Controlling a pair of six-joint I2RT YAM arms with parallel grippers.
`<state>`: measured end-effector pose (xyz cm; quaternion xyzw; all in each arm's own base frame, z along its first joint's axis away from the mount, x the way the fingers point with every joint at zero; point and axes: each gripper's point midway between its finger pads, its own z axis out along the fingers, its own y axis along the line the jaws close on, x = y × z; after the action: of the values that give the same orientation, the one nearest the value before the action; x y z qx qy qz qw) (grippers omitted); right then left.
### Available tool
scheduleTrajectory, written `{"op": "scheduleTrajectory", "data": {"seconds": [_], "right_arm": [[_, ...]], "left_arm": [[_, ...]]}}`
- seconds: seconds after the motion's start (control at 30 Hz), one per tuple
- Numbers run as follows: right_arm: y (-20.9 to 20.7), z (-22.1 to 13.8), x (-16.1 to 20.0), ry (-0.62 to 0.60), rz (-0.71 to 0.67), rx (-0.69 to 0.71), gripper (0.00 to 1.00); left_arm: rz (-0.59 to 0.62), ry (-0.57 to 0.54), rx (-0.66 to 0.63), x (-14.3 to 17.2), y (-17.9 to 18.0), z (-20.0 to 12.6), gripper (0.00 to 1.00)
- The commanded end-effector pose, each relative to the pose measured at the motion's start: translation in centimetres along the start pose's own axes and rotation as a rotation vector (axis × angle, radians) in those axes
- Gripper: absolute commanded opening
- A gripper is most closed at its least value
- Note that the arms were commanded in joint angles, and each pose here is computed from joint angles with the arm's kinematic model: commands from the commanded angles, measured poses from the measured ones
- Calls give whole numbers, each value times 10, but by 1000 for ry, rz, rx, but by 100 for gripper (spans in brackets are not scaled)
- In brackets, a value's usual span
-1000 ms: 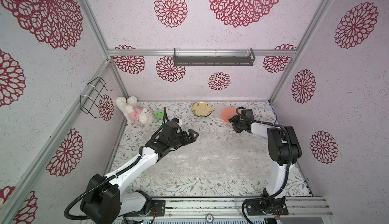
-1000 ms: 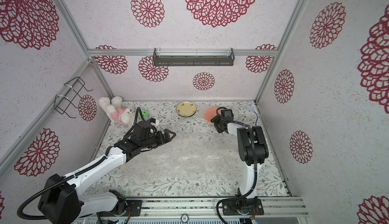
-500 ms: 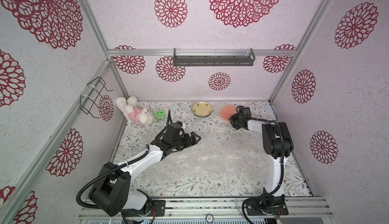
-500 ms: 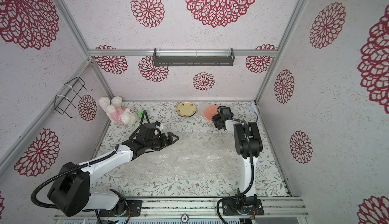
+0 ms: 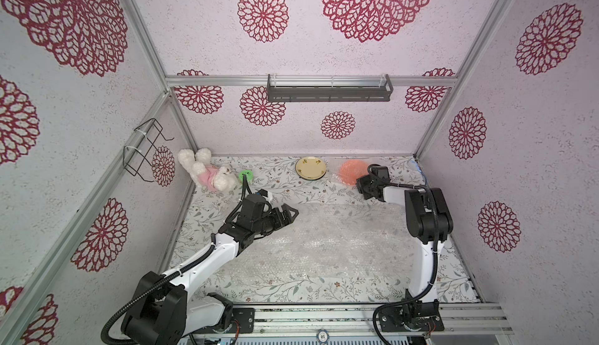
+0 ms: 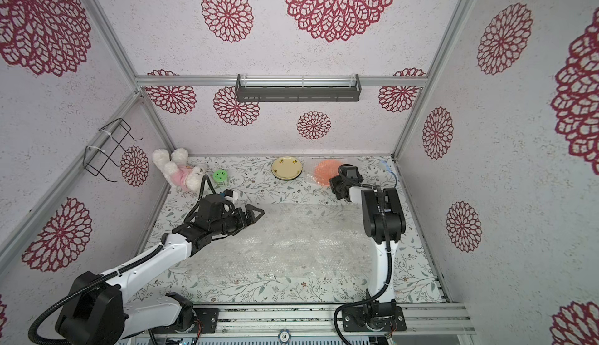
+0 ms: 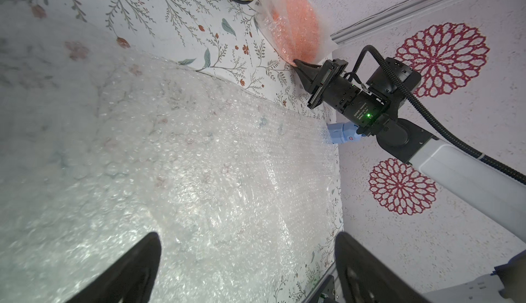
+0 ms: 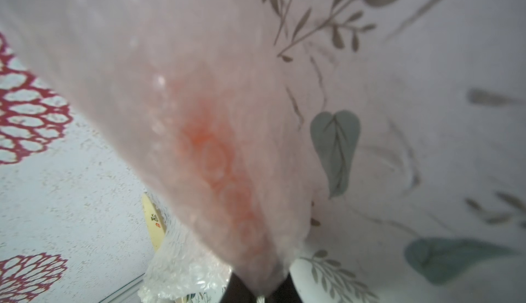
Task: Unpack dinner plates from bubble wrap
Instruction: Pick up the bubble wrap from the center of the board, then place the bubble wrap at the center of the board.
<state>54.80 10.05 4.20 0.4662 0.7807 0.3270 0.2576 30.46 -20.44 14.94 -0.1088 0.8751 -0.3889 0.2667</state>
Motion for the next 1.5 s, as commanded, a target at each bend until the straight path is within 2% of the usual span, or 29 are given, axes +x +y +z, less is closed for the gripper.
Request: {"op": "scheduleTrajectory", "data": {"seconds": [0.0, 0.13, 0.23, 0.37, 0.63, 0.83, 1.03, 1.2, 1.37, 1.47], "right_arm": [[45, -46, -12, -7, -89, -100, 0], [59, -90, -14, 10, -173, -155, 0], [65, -117, -1, 68, -266, -170, 0], [56, -145, 37, 218, -361, -194, 0], [5, -190, 119, 467, -616, -118, 0], [-33, -188, 175, 622, -711, -72, 0], [-48, -181, 226, 770, -821, -74, 0], [-66, -169, 246, 837, -870, -30, 0], [-81, -157, 248, 861, -900, 22, 1], [-83, -151, 240, 828, -934, 66, 14]], "left_arm": [[-8, -40, -32, -5, 9, -6, 97], [-4, -61, -75, -5, 18, -11, 97], [4, -80, -108, -6, 25, -17, 97], [26, -109, -113, -6, 29, -26, 97], [28, -149, -134, -6, 36, -46, 97], [-5, -167, -154, -3, 48, -53, 97], [-9, -140, -161, 7, 55, -57, 97], [-28, -79, -152, 21, 61, -48, 97], [-48, -21, -144, 33, 67, -38, 97], [-56, 8, -144, 38, 71, -32, 97]]}}
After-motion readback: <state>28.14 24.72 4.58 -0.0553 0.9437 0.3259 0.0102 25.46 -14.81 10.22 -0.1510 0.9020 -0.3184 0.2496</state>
